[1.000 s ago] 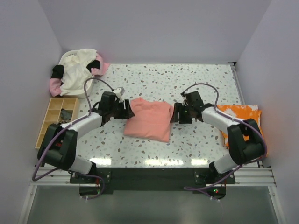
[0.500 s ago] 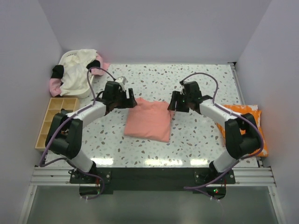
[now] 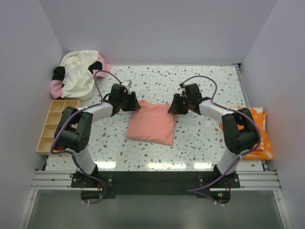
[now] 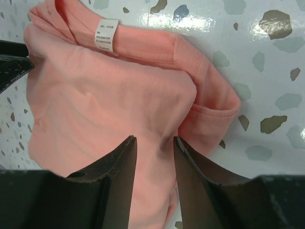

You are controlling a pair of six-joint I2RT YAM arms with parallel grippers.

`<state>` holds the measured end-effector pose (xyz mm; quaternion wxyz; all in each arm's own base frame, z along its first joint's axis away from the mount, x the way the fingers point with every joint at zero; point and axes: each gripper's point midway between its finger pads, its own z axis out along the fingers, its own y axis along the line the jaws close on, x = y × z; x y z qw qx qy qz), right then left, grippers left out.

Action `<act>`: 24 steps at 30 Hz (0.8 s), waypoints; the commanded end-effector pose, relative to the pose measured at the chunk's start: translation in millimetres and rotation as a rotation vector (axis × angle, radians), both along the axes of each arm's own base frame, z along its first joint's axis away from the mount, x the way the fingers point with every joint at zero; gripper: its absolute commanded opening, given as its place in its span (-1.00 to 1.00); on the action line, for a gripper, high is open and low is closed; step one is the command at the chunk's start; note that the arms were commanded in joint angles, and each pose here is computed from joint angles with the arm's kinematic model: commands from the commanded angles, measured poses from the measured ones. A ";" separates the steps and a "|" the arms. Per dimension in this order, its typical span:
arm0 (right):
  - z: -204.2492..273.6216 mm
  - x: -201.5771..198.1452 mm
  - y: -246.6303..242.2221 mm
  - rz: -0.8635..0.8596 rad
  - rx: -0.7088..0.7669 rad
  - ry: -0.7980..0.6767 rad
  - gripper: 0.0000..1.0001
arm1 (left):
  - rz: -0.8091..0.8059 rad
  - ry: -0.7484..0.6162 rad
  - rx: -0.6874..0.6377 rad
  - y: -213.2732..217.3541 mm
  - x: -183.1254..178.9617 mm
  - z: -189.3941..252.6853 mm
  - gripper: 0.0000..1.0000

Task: Fold and stack the t-shirts
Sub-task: Smooth out wrinkles on the folded tshirt

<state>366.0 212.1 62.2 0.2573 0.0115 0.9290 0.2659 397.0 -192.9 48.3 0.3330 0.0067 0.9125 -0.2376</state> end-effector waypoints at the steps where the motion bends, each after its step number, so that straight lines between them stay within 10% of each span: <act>1: 7.1 12.0 15.1 0.027 0.072 -0.031 -0.24 | -0.011 -0.068 -0.048 -7.5 14.9 13.5 -0.08; 9: -0.9 14.6 8.5 0.015 0.048 -0.025 -0.99 | -0.009 -0.052 -0.035 -4.0 14.8 5.5 -0.49; 15: 7.6 12.2 -16.1 -0.034 -0.035 -0.053 -1.00 | 0.003 -0.052 -0.026 1.3 18.1 5.2 -1.00; 24: -2.8 -5.8 -36.5 -0.048 -0.114 -0.021 -1.00 | 0.025 -0.089 -0.052 11.4 26.9 21.5 -1.00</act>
